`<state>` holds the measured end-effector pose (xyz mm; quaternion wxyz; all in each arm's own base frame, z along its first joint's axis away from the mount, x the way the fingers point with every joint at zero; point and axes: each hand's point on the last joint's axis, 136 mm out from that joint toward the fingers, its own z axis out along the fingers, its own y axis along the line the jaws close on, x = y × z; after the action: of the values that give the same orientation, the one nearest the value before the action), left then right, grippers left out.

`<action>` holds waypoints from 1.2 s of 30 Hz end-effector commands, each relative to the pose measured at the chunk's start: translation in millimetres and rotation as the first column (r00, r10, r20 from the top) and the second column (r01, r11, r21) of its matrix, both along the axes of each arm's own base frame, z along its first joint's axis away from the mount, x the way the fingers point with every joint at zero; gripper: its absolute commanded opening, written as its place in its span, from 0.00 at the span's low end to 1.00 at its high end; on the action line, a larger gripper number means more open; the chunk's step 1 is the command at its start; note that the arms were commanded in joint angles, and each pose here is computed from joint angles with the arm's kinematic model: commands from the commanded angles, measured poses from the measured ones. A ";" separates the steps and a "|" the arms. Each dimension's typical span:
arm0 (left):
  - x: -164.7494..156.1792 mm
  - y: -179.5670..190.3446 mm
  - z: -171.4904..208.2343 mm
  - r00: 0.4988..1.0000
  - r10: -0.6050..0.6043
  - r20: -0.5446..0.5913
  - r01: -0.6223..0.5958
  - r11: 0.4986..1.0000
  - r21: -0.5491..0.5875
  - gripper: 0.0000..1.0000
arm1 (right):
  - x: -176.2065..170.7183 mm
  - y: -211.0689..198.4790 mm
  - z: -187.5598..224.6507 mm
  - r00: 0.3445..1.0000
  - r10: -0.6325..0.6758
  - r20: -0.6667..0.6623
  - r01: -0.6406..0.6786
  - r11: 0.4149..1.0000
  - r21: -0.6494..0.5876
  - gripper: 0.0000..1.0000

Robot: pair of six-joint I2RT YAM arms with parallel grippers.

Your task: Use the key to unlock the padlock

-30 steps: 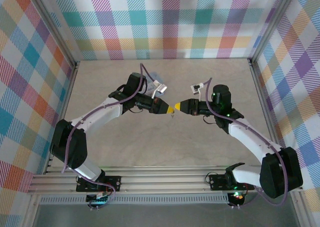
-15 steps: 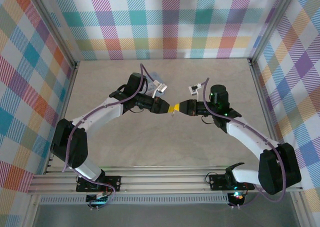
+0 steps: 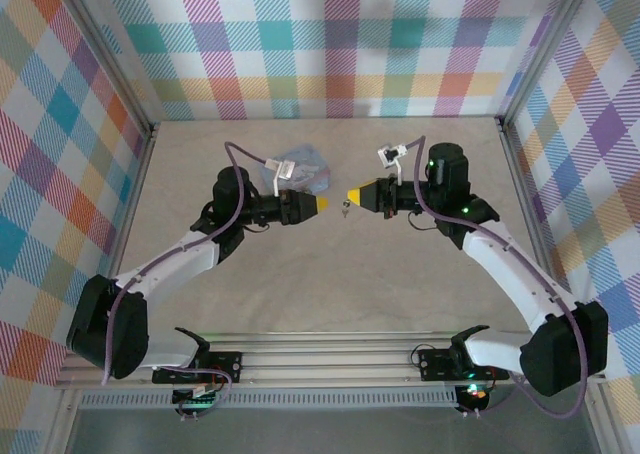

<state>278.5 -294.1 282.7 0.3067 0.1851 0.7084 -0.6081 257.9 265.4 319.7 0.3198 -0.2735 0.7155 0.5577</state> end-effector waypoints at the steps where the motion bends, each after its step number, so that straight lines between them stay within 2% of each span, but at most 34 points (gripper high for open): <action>1: -16.9 -14.0 37.9 0.993 -0.043 0.112 0.055 0.993 -0.104 0.48 | -11.1 9.9 9.9 0.993 0.110 0.042 -0.111 0.994 0.022 0.00; 9: -27.5 -19.9 42.1 0.989 -0.081 0.125 0.095 0.990 -0.109 0.48 | -6.9 15.6 3.3 0.994 0.109 0.024 -0.109 0.994 0.010 0.00; 17: -27.2 -22.2 27.6 0.991 -0.097 0.090 0.105 0.991 -0.083 0.41 | -3.9 16.3 4.1 0.995 0.099 0.025 -0.099 0.995 0.017 0.00; 27: -26.3 -22.5 9.9 0.994 -0.098 0.055 0.101 0.994 -0.053 0.38 | -0.1 16.8 1.3 0.996 0.083 0.022 -0.084 0.996 0.024 0.00; 36: -26.3 -22.7 8.6 0.993 -0.100 0.058 0.103 0.994 -0.042 0.29 | 0.6 18.9 0.4 0.995 0.096 0.008 -0.096 0.995 0.042 0.00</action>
<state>257.0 -314.9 293.6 0.3025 0.2136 0.6794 -0.6335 260.4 280.7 319.7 0.3051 -0.2954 0.6991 0.5752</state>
